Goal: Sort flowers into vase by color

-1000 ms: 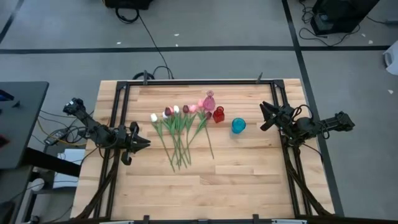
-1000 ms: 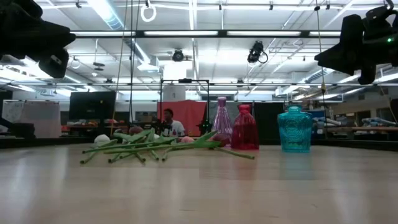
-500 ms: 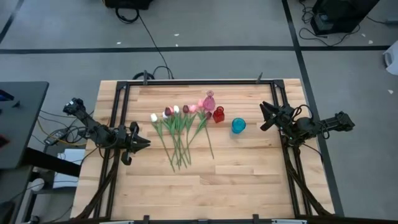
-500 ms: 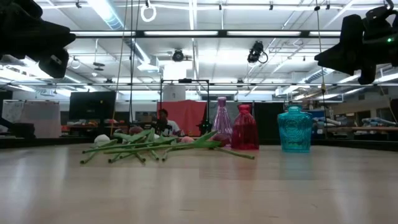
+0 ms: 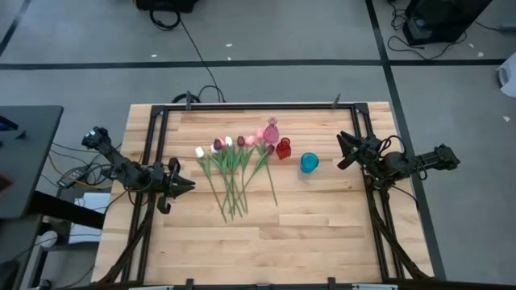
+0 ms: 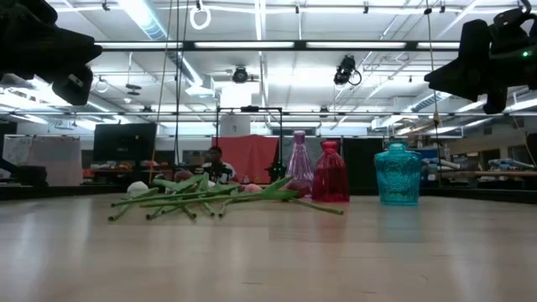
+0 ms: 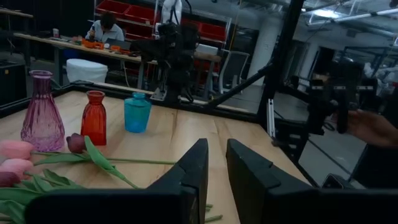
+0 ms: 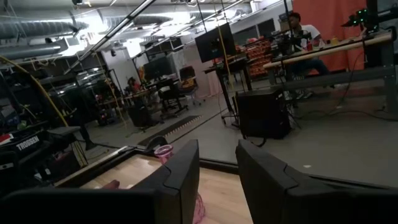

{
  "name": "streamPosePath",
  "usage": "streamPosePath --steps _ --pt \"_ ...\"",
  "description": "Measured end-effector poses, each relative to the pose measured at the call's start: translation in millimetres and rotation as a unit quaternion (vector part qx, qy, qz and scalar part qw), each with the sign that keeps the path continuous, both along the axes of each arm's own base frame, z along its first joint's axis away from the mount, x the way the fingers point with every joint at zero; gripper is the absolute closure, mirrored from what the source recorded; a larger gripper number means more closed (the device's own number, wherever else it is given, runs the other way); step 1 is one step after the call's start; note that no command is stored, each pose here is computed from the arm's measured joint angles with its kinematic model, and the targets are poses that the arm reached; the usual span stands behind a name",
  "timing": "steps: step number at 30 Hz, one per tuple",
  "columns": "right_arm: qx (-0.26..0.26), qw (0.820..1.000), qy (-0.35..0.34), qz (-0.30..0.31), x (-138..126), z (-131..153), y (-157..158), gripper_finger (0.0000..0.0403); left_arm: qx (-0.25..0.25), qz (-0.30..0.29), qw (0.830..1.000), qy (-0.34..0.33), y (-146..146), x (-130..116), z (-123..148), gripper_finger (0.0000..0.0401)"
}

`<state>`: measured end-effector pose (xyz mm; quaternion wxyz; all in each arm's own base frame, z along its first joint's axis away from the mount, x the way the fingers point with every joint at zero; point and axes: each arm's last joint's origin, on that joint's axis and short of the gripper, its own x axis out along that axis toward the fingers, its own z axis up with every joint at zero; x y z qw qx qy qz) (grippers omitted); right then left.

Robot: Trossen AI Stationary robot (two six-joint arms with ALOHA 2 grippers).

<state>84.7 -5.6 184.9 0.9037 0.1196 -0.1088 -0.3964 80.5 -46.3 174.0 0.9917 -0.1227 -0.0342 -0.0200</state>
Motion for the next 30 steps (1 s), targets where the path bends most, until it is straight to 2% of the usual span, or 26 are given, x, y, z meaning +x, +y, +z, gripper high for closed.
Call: streamPosePath --steps 5,12,14,16,18,21,24,30 --pt "0.000 1.000 0.000 0.000 0.0 0.0 0.0 0.0282 -0.017 0.030 0.998 -0.048 2.9 -1.4 11.9 0.0337" --pt "0.007 1.000 -0.029 0.000 -1.2 4.7 -0.3 0.0282 0.030 0.045 0.996 -0.075 4.3 -2.8 18.3 0.0337" --pt "0.011 0.999 -0.044 0.003 -1.7 6.8 -0.3 0.0282 0.029 0.050 0.995 -0.080 4.8 -3.1 19.8 0.0337" --pt "0.024 0.997 -0.068 0.022 -1.2 7.9 0.3 0.0282 0.025 0.061 0.993 -0.094 6.1 -4.2 23.5 0.0337" --pt "0.048 0.991 -0.106 0.067 0.1 9.1 1.8 0.0282 0.019 0.080 0.990 -0.110 8.3 -5.7 28.1 0.0337" --pt "0.030 0.984 -0.127 0.122 1.0 15.2 3.0 0.0282 0.001 0.117 0.986 -0.115 11.7 -7.2 31.7 0.0337" --pt "0.026 0.980 -0.101 0.171 5.5 20.6 5.7 0.0283 -0.013 0.164 0.982 -0.097 15.0 -6.2 32.4 0.0343" --pt "0.033 0.980 -0.023 0.195 27.4 43.7 11.4 0.0286 -0.024 0.188 0.980 -0.052 14.8 1.8 34.3 0.0363"
